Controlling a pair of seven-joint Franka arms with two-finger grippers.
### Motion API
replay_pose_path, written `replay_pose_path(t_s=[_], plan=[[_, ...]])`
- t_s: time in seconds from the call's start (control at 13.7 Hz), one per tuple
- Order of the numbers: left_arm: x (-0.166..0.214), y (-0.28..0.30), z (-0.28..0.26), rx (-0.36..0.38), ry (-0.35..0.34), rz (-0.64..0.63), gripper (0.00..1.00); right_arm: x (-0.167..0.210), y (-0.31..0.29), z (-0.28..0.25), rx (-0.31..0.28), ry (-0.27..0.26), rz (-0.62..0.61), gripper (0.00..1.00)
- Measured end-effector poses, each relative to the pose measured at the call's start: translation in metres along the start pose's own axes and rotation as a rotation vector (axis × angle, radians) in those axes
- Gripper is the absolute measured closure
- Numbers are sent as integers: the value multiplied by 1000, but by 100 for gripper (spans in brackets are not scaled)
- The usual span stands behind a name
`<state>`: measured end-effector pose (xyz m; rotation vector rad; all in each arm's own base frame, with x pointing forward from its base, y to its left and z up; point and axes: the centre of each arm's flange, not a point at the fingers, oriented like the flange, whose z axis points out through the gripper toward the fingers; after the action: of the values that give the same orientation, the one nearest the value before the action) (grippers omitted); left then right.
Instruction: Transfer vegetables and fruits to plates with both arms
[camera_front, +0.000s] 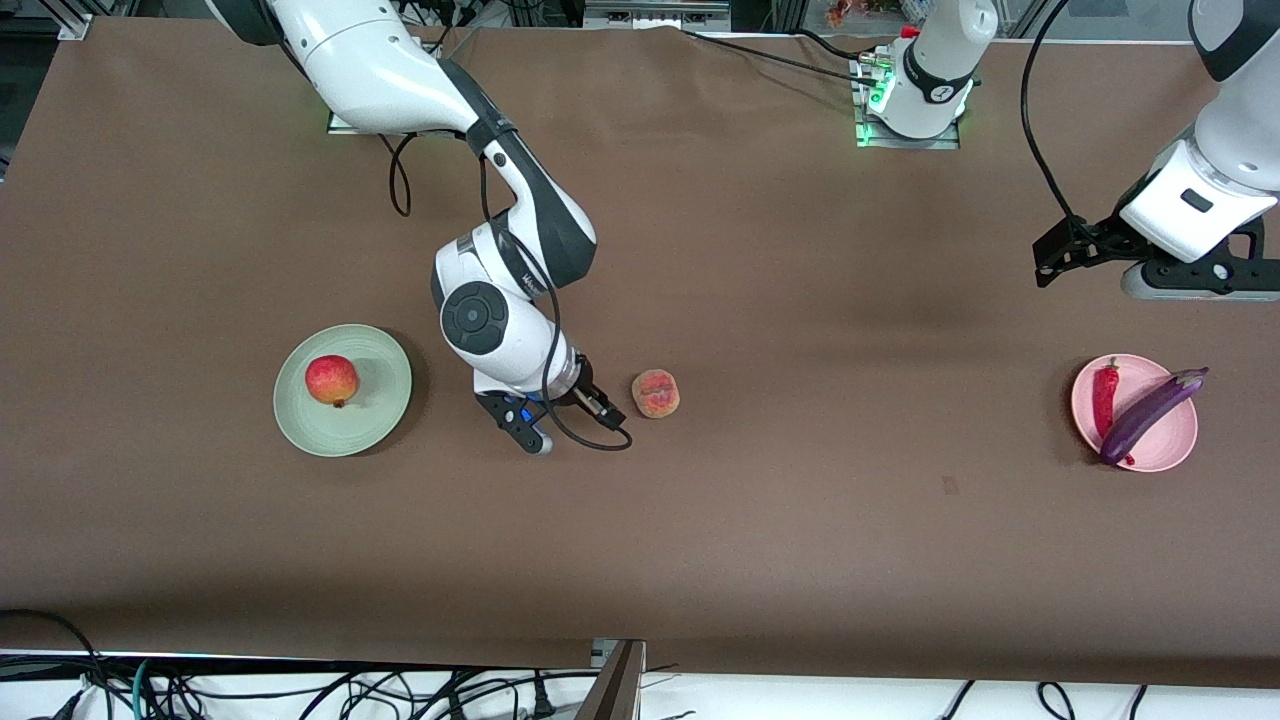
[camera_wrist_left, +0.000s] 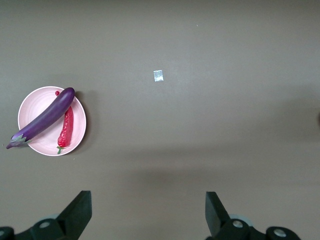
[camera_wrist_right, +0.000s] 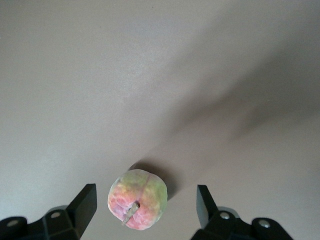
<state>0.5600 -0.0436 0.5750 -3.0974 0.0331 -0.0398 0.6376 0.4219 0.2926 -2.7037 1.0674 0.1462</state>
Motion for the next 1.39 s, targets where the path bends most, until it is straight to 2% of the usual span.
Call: replay_pose_path(t_s=[0.22,0.29,0.59,0.73,1.03,1.39], plan=[[0,0,0,0,0,0,0,-5,-3,6,21,7,22,8],[0,0,0,0,0,0,0,-13,-7,12,43,15,37,2],[0,-1,0,0,0,-1,0,-58,-18,55,111,28,120,1],[0,-1,0,0,0,-2,0,-72,-17,75,116,28,157,1],[0,-2,0,0,0,17,0,-75,-12,97,95,25,214,0],[0,-2,0,0,0,18,0,-68,-7,124,129,43,222,1]])
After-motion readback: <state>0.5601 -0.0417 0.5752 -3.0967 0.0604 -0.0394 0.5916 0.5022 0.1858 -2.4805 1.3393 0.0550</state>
